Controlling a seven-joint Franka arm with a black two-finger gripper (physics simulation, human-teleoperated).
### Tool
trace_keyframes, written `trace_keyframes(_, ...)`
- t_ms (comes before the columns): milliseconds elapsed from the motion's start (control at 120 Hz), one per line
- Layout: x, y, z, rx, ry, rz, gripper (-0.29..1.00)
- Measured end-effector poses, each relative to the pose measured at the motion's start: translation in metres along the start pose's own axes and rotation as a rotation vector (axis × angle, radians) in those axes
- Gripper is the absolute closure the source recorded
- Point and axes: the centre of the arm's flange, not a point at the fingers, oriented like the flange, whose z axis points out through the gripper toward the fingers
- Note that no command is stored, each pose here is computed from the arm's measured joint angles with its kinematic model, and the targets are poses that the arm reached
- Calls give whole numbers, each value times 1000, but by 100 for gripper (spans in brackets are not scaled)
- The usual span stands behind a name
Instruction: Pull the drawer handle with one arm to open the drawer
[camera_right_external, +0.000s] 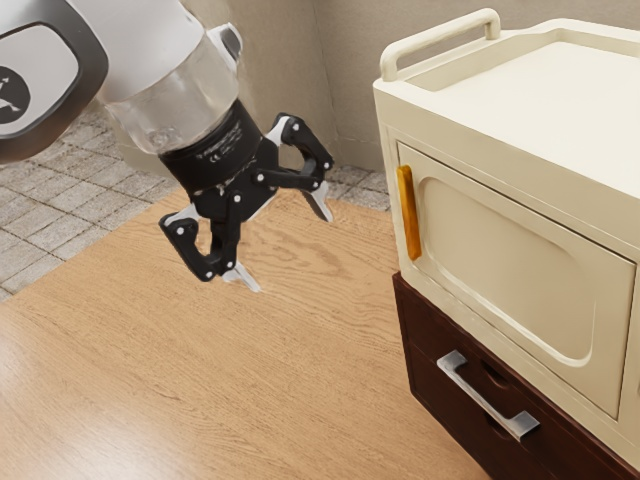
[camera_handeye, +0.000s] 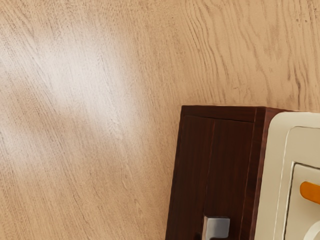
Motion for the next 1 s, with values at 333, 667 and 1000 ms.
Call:
trace_keyframes(333,-55,-16,53,226,1,128,0)
trace_keyframes(667,-87,6,125,205,-66,144,0)
trace_keyframes(1000,-102,8,153,171,-94,154,0)
